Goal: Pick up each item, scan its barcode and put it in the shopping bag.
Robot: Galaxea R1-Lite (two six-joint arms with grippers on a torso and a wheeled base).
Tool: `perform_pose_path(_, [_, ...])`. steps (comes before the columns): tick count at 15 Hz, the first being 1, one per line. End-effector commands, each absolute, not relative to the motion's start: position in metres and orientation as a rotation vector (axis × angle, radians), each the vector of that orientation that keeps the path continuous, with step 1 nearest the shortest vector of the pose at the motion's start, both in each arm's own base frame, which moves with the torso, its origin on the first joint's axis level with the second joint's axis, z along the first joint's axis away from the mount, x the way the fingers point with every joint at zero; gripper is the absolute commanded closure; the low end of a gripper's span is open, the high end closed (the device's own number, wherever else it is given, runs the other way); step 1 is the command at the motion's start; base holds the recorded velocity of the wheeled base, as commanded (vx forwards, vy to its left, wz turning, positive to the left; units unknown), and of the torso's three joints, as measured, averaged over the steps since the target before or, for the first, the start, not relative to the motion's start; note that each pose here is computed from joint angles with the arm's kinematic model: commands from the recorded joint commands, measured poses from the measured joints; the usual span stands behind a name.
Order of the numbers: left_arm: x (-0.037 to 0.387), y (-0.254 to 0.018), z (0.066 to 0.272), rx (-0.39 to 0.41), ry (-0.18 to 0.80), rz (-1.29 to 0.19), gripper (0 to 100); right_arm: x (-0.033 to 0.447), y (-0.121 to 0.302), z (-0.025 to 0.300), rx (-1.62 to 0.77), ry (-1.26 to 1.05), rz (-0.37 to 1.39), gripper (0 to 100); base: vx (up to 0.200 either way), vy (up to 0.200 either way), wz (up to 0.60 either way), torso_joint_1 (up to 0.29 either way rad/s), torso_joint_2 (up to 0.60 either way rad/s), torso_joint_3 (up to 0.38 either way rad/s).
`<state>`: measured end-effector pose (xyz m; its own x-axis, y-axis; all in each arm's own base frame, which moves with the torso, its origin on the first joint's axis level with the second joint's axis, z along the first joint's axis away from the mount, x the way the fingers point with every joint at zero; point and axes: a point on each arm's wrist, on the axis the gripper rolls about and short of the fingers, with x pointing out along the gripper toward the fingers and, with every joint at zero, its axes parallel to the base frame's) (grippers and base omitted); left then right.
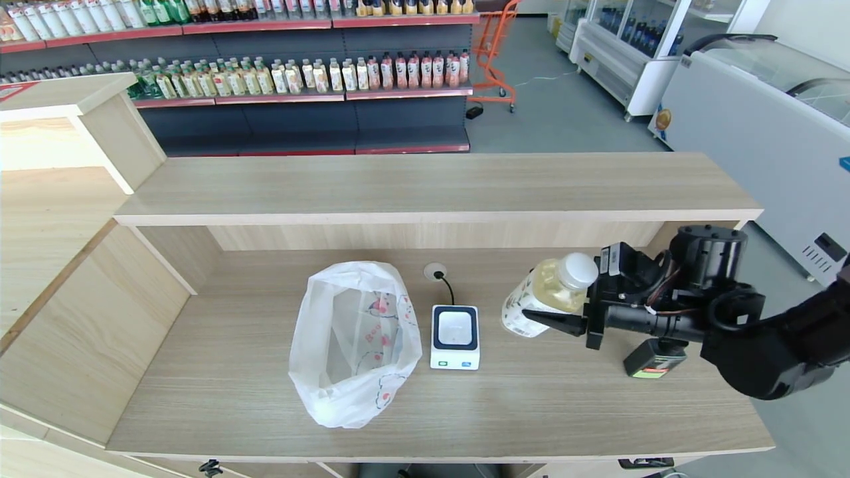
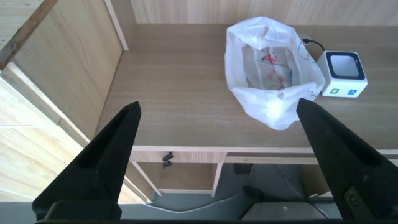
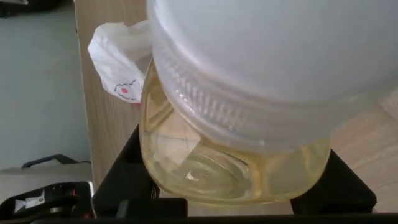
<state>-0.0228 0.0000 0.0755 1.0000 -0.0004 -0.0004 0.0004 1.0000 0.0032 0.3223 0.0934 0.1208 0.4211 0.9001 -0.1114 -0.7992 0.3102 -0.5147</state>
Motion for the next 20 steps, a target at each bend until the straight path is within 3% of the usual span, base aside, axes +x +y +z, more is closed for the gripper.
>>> perform_pose_path(1, [-0.023,0.000,0.075,0.003,0.000,0.000,0,0.355,0.110,0.066,-0.586,-0.264,1.191,100,0.000,0.000,0.00,0.000,0.00,0.000])
perform_pose_path(6, [-0.023,0.000,0.075,0.003,0.000,0.000,0,0.387,0.118,0.023,-0.718,-0.453,1.250,100,0.000,0.000,0.00,0.000,0.00,0.000])
perform_pose_path(20, [-0.023,0.000,0.075,0.003,0.000,0.000,0,0.426,0.145,-0.009,-0.764,-0.633,1.311,100,0.000,0.000,0.00,0.000,0.00,0.000])
